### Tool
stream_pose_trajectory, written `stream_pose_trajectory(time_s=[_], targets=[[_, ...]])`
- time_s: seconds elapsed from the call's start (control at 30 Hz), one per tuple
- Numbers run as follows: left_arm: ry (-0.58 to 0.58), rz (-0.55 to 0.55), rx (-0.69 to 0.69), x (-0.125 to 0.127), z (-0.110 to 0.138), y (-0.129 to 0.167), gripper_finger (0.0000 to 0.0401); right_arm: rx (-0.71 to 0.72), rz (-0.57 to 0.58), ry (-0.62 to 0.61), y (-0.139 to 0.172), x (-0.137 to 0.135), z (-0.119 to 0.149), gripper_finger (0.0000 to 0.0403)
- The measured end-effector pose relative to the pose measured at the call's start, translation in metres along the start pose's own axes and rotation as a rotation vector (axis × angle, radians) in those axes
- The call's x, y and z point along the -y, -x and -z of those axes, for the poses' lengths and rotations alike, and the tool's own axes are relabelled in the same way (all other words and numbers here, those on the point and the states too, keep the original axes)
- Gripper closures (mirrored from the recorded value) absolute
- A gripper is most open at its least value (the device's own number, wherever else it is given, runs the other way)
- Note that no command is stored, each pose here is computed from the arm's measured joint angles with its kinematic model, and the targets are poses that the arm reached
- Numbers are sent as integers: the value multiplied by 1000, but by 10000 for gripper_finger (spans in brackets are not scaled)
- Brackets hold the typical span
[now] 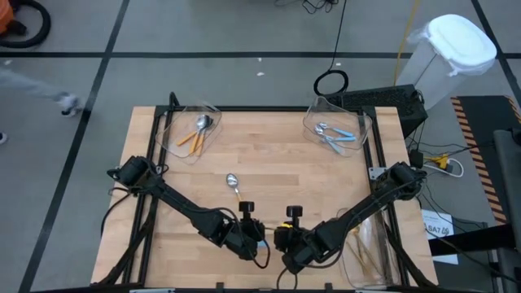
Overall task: Sort silverware by color (type)
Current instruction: Put the gold spoon into the bottom transparent bin
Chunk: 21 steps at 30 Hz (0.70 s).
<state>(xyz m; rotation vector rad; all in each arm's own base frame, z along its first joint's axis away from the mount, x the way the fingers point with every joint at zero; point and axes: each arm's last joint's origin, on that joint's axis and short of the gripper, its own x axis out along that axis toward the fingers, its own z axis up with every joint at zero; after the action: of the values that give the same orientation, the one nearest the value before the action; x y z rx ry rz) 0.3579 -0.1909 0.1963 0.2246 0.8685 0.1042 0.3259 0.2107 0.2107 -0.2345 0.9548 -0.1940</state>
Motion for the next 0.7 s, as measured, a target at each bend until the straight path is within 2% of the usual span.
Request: stream_pose_trajectory(time_s=[0.2,0.27,0.37,0.53,0.7], targets=[[39,-40,17,2,0,1,379,-27,20,-14,1,2,3,378],[80,-41,24,2,0,1,355,-58,31,-36,5,2,7,378],[79,-72,54,7,0,5,305,-153,44,-33,13,-2,23,382],[92,-205,138,18,2,15,241,-256,29,-138,32,-9,39,382],[126,-222,160,22,4,18,228,-248,-3,-256,60,-20,50,382]])
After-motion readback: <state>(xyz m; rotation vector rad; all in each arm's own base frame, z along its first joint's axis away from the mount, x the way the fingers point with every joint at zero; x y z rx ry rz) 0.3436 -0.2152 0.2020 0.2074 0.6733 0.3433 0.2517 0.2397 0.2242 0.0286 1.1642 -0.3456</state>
